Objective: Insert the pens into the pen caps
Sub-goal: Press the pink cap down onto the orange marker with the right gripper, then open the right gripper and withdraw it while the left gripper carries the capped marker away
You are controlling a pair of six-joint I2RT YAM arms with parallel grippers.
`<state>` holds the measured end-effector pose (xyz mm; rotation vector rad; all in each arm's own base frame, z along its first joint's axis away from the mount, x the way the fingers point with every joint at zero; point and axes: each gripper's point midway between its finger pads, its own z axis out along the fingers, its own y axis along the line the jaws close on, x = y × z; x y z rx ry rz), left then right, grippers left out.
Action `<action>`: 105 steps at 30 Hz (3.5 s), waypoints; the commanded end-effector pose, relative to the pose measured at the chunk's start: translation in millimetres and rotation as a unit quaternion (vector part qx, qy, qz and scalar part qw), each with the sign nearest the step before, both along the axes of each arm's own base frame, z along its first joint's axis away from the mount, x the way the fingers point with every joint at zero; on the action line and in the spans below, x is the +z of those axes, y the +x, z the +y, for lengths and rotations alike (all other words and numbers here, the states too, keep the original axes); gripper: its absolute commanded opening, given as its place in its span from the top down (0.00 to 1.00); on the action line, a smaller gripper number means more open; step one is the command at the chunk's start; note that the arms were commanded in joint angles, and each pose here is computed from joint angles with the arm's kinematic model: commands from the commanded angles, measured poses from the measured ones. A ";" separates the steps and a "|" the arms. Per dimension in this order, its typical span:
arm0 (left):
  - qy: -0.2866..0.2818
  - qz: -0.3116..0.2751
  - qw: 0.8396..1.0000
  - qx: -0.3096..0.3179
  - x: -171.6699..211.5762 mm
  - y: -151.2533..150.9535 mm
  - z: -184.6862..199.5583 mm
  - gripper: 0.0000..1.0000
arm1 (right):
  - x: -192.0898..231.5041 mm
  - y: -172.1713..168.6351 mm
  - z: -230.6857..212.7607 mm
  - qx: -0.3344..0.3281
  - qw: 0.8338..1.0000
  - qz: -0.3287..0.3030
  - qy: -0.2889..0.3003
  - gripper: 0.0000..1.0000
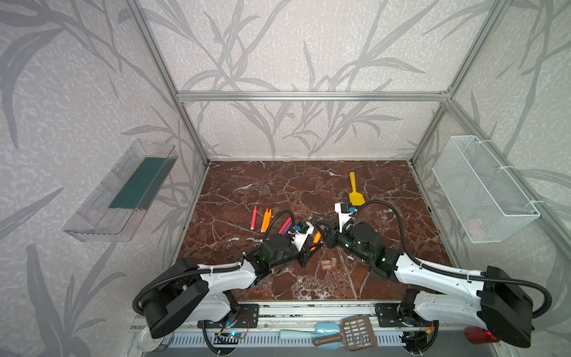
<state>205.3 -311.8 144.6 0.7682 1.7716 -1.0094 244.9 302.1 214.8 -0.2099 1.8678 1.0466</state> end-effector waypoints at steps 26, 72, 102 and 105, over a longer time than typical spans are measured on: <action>-0.070 -0.137 0.984 0.091 128.4 40.8 2.5 1.00 | -38.3 -60.9 17.6 0.113 0.992 0.000 -0.050 1.00; -0.226 -0.228 0.916 0.239 207.3 38.0 83.5 1.00 | -119.2 -126.2 7.3 0.108 0.987 0.022 -0.119 1.00; -0.015 -0.081 0.966 0.247 17.7 57.3 72.4 1.00 | 70.2 -31.7 -23.8 -0.069 0.983 -0.131 -0.111 0.07; 0.015 -0.023 0.952 0.306 -7.0 83.4 98.6 1.00 | 66.3 -20.7 -51.7 -0.122 0.975 -0.129 -0.136 0.04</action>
